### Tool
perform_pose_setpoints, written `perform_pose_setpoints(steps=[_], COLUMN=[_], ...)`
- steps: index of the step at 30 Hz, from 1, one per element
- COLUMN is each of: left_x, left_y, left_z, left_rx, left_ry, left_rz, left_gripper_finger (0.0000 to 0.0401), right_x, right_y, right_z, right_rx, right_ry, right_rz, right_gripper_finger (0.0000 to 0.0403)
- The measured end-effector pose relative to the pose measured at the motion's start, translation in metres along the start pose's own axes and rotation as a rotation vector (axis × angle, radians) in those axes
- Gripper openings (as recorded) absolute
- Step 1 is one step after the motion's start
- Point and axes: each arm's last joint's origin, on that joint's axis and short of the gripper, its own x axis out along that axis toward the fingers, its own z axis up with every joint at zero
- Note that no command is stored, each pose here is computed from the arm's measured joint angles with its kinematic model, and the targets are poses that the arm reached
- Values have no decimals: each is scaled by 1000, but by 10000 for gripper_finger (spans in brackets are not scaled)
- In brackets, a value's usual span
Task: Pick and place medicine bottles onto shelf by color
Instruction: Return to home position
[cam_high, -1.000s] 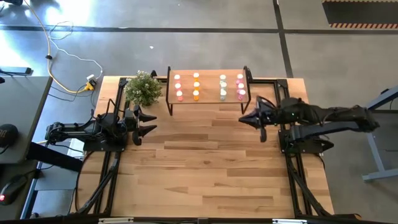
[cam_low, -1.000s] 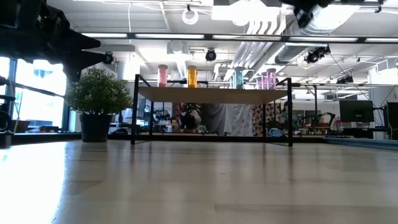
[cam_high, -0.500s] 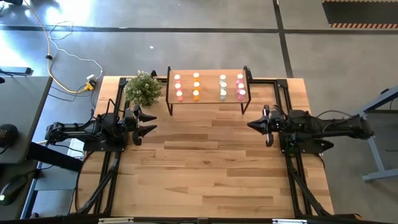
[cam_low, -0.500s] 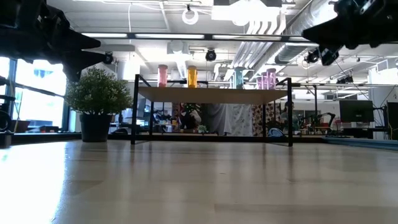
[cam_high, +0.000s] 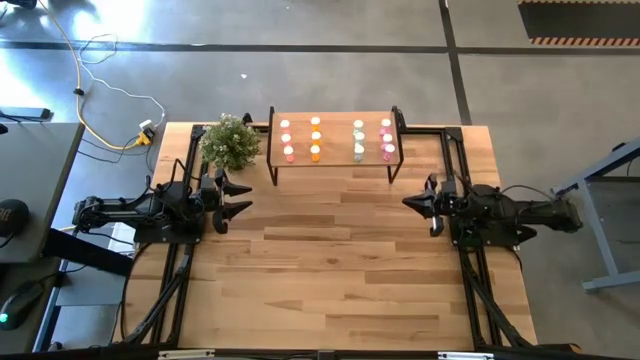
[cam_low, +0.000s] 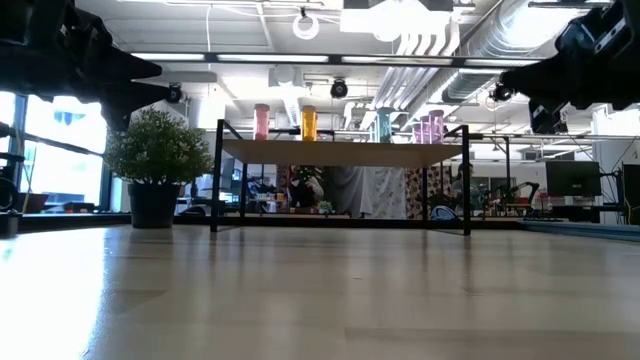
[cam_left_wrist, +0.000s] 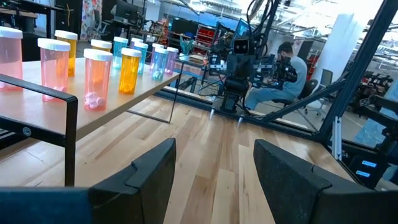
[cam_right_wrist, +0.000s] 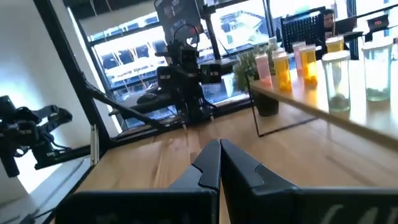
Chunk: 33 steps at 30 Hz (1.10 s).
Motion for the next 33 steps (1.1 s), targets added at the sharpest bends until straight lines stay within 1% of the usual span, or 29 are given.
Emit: perform_pose_setpoints(steps=[4, 9, 33], left_x=[0, 0, 0], left_y=[0, 0, 0], left_z=[0, 0, 0], left_rx=[0, 0, 0], left_ry=[-1, -1, -1], left_rz=[1, 1, 1], left_gripper_finger=[207, 207, 207], right_x=[1, 1, 1], right_y=[-3, -4, -4], right_z=[-8, -6, -7], right_rx=[22, 35, 33], right_ry=[37, 9, 22], right_rz=[-31, -89, -71], right_gripper_finger=[0, 0, 0])
